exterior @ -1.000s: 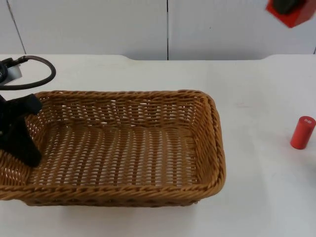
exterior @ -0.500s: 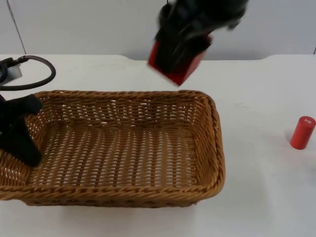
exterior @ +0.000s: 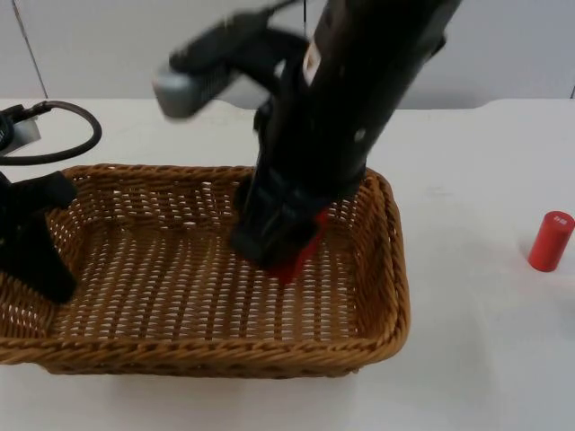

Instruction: Pick up the basket with the left hand and place the object to the left of the red cylinder into the basket with the right hand.

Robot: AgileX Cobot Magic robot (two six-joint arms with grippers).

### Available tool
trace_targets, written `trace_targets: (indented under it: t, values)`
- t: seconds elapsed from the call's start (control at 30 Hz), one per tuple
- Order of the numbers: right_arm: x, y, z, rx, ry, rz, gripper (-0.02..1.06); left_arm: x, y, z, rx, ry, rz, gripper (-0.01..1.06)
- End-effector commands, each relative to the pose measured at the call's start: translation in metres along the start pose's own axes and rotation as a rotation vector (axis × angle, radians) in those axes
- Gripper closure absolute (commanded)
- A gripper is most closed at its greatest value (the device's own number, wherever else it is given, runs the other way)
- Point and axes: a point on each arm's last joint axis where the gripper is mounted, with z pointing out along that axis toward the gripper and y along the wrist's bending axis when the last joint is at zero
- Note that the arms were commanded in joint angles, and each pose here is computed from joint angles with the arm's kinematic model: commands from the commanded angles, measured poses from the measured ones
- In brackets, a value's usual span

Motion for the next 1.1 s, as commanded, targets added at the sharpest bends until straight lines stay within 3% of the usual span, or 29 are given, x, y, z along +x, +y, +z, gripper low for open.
trace_targets:
  t: [0.0, 0.03, 0.07, 0.17, 0.27, 0.53, 0.67, 1.07]
  values:
    - [-0.001, 0.003, 0.007, -0.021, -0.011, 0.021, 0.71, -0.001, -0.003, -0.002, 0.034, -0.01, -0.015, 1.05]
    - [-0.001, 0.003, 0.01, -0.027, -0.01, 0.027, 0.61, -0.001, -0.003, -0.002, 0.034, -0.01, -0.015, 1.05]
    - [-0.001, 0.003, 0.01, -0.027, -0.01, 0.027, 0.61, -0.001, -0.003, -0.002, 0.034, -0.01, -0.015, 1.05]
    - [-0.003, 0.003, 0.005, -0.023, -0.028, 0.027, 0.37, -0.001, -0.003, -0.002, 0.035, -0.013, -0.017, 1.05]
    - [-0.008, 0.002, -0.013, -0.011, -0.079, 0.018, 0.28, -0.001, -0.003, -0.002, 0.035, -0.013, -0.014, 1.05]
    - [-0.013, 0.003, -0.101, 0.042, -0.27, 0.002, 0.27, -0.001, -0.003, -0.002, 0.031, -0.019, -0.015, 1.05]
    - [0.001, 0.007, -0.179, 0.088, -0.415, 0.005, 0.27, -0.001, -0.003, -0.002, 0.031, -0.019, -0.015, 1.05]
    - [0.046, 0.019, -0.22, 0.102, -0.504, 0.032, 0.27, -0.004, 0.0, 0.0, 0.014, -0.04, -0.018, 1.05]
